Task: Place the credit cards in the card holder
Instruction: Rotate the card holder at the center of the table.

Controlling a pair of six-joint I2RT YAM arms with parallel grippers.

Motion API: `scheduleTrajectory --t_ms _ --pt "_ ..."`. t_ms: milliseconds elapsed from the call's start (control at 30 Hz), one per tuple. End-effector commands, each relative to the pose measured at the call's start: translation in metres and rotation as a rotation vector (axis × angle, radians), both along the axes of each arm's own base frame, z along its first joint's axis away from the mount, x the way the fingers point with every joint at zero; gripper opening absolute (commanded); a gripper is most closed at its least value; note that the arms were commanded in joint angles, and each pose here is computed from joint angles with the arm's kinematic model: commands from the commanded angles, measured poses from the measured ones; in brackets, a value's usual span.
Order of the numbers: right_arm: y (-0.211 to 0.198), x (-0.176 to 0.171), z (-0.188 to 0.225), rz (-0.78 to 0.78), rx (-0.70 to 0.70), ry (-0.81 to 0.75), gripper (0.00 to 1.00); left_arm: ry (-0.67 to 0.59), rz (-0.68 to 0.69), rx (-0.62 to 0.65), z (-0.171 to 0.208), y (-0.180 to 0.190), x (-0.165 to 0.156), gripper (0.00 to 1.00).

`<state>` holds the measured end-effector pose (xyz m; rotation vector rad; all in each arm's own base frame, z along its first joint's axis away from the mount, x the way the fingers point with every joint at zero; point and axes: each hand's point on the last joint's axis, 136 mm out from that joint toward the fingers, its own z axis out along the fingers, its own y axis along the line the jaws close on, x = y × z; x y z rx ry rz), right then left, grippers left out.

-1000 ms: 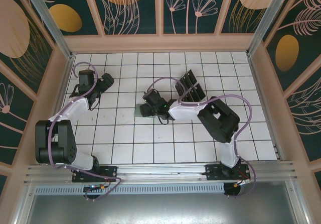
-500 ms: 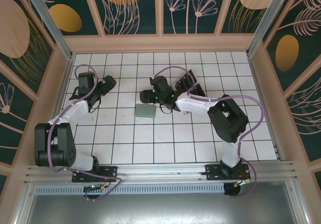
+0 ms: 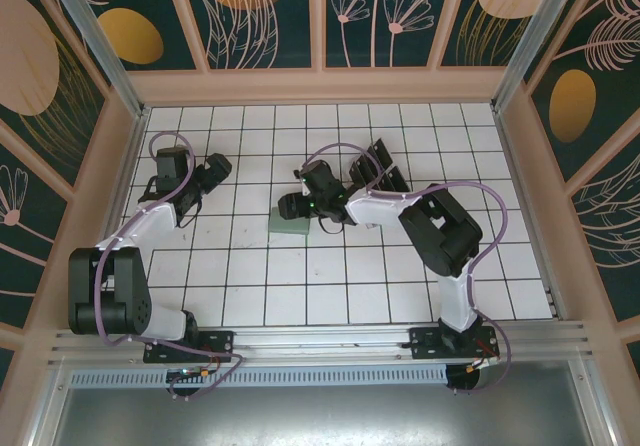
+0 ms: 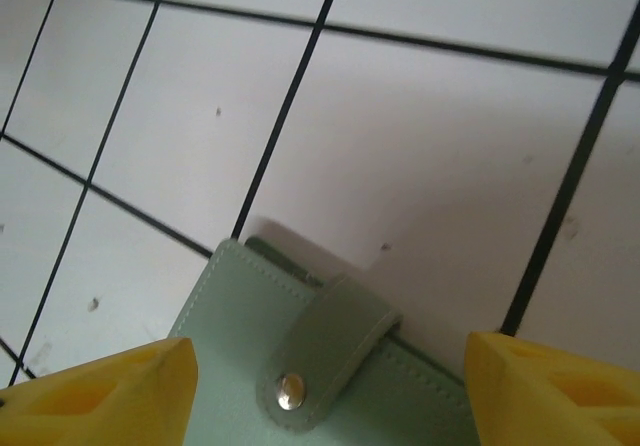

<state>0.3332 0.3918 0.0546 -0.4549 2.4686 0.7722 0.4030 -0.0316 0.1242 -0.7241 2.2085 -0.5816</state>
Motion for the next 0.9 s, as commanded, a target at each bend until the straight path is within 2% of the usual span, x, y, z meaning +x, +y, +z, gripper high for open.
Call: scheduleTrajectory --t_ms 0,133,233,333,600,867 --pt "0.012 -0.027 0.005 0.088 0.029 0.017 0.7 -0.025 -0.005 -0.015 0.005 -0.001 0.004 0.99" --pt "0.02 -0.061 0.006 0.155 0.038 0.058 0.66 -0.023 -0.005 -0.012 0.004 -0.001 0.005 0.99" --pt "0.026 -0.088 0.016 0.197 0.039 0.063 0.65 -0.021 -0.008 -0.015 0.003 -0.002 0.006 0.98" --pt "0.025 -0.1 0.026 0.185 0.013 0.023 0.67 -0.022 -0.011 -0.015 0.003 -0.002 0.008 0.98" --pt "0.009 -0.067 0.026 0.025 -0.19 -0.152 0.75 -0.021 -0.011 -0.024 0.003 -0.003 0.01 0.98" --pt "0.037 -0.044 0.004 0.053 -0.283 -0.242 0.77 -0.01 -0.008 -0.019 -0.001 -0.002 0.008 0.99"
